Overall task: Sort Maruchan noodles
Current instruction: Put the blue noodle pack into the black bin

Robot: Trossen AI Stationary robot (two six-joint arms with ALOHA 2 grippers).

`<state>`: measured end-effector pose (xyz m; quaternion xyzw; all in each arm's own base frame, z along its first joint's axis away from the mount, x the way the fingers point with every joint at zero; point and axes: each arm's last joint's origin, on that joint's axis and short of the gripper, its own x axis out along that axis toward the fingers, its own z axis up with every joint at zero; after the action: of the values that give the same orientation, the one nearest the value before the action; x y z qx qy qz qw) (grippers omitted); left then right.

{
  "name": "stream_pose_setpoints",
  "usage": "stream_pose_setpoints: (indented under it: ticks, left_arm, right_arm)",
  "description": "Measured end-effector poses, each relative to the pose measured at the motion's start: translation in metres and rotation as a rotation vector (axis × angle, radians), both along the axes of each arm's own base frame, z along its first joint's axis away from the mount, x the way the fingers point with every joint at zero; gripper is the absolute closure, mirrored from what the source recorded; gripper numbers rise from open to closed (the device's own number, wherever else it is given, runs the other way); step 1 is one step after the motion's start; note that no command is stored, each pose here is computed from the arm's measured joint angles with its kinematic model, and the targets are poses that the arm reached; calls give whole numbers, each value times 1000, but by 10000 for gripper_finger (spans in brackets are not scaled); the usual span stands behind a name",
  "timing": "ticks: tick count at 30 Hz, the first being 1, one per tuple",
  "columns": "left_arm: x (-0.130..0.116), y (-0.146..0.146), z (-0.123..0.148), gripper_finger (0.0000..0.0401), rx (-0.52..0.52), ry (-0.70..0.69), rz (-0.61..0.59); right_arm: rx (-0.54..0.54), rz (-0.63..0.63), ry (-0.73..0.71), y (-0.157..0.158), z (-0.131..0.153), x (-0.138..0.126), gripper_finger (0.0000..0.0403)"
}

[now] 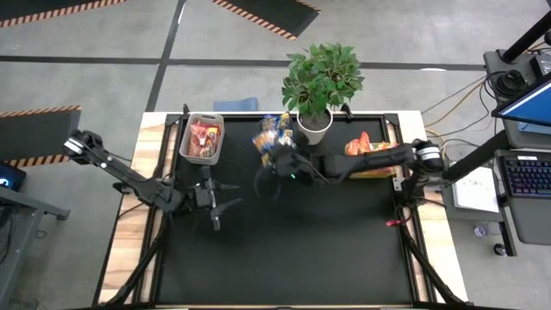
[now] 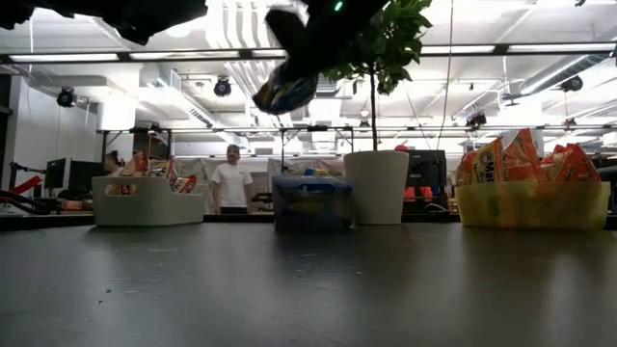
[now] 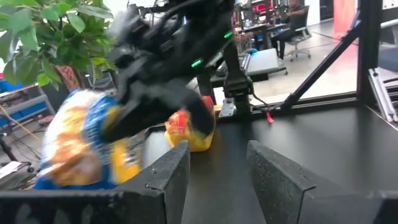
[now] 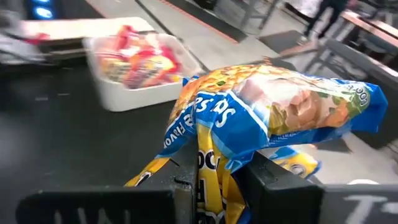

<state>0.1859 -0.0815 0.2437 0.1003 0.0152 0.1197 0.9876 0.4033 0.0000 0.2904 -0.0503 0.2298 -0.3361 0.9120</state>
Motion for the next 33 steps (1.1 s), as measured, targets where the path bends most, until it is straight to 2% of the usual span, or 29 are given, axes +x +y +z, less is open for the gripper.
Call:
stream_pose_setpoints:
  ticks: [4, 9, 17, 21, 26, 33]
  left_arm:
    - [-7, 0, 2, 255, 3, 11, -18]
    - [-18, 1, 8, 255, -10, 24, -42]
    - [-29, 7, 14, 255, -17, 21, -47]
    - [-30, 8, 12, 255, -20, 36, -46]
    - [-29, 7, 11, 255, -18, 40, -46]
    - [-30, 7, 11, 255, -16, 39, -46]
  right_arm:
    - [3, -74, 27, -32, -7, 16, 349]
    - [153, -94, 65, -70, -26, 26, 349]
    - [230, -207, 91, -101, -58, 30, 349]
    - [264, -258, 105, -111, -68, 28, 349]
    - [265, -261, 126, -111, -70, 27, 341]
    - [274, -269, 152, -110, -69, 23, 292]
